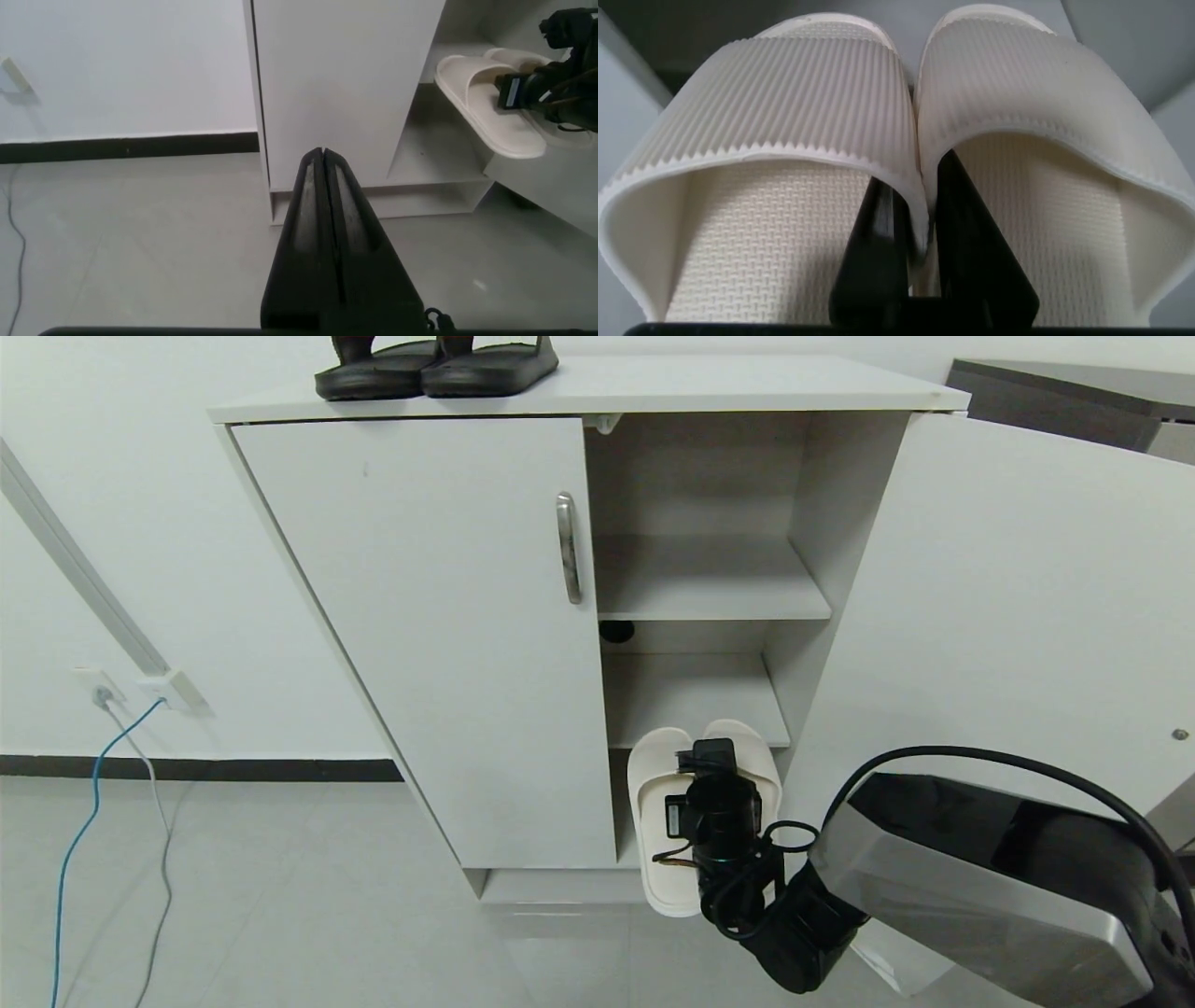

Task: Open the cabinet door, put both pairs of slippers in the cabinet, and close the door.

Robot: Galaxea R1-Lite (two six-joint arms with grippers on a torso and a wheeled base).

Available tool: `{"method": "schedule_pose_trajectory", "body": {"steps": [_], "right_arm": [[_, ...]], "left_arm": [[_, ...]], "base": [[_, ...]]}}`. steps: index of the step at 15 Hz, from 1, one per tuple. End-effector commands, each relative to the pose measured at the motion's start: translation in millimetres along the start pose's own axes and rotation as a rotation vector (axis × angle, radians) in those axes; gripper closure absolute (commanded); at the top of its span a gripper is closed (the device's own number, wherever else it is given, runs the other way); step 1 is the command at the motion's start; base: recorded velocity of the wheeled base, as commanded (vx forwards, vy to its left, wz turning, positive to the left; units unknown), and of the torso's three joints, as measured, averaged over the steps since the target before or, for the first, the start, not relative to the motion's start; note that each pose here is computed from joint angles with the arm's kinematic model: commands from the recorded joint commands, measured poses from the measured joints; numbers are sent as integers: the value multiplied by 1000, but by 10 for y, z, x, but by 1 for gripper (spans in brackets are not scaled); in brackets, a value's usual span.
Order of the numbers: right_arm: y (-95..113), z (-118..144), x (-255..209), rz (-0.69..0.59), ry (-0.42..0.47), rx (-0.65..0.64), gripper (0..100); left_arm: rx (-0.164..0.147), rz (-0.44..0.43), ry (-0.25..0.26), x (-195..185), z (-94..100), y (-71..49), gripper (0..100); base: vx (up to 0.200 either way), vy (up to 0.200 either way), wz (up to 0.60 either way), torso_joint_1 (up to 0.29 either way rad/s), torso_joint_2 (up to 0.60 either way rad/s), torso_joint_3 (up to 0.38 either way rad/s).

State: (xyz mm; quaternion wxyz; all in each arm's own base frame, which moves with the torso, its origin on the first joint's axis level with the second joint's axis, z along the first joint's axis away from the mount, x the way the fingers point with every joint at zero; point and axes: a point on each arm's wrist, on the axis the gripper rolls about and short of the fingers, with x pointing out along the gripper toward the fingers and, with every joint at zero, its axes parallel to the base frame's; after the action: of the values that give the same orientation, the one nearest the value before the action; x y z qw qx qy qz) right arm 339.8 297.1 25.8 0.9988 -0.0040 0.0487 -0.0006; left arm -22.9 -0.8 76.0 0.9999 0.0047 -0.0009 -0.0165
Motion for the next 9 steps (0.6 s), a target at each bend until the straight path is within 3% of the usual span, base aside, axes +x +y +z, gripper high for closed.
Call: {"method": "schedule_pose_trajectory", "body": {"steps": [1,5,9], "right_arm": [[-3,-12,3,-1,2,-2,100],[-8,20,-5,-2,-4,2,100],[-8,22,-6,0,-11,3,100]], "left_arm": [[0,1,2,1,0,0,100],[0,1,0,0,0,0,100],[-3,2,0,0,0,0,100]], "base": [[200,0,0,-7,2,7],[200,0,0,5,5,5],[0,0,0,0,0,0]]}}
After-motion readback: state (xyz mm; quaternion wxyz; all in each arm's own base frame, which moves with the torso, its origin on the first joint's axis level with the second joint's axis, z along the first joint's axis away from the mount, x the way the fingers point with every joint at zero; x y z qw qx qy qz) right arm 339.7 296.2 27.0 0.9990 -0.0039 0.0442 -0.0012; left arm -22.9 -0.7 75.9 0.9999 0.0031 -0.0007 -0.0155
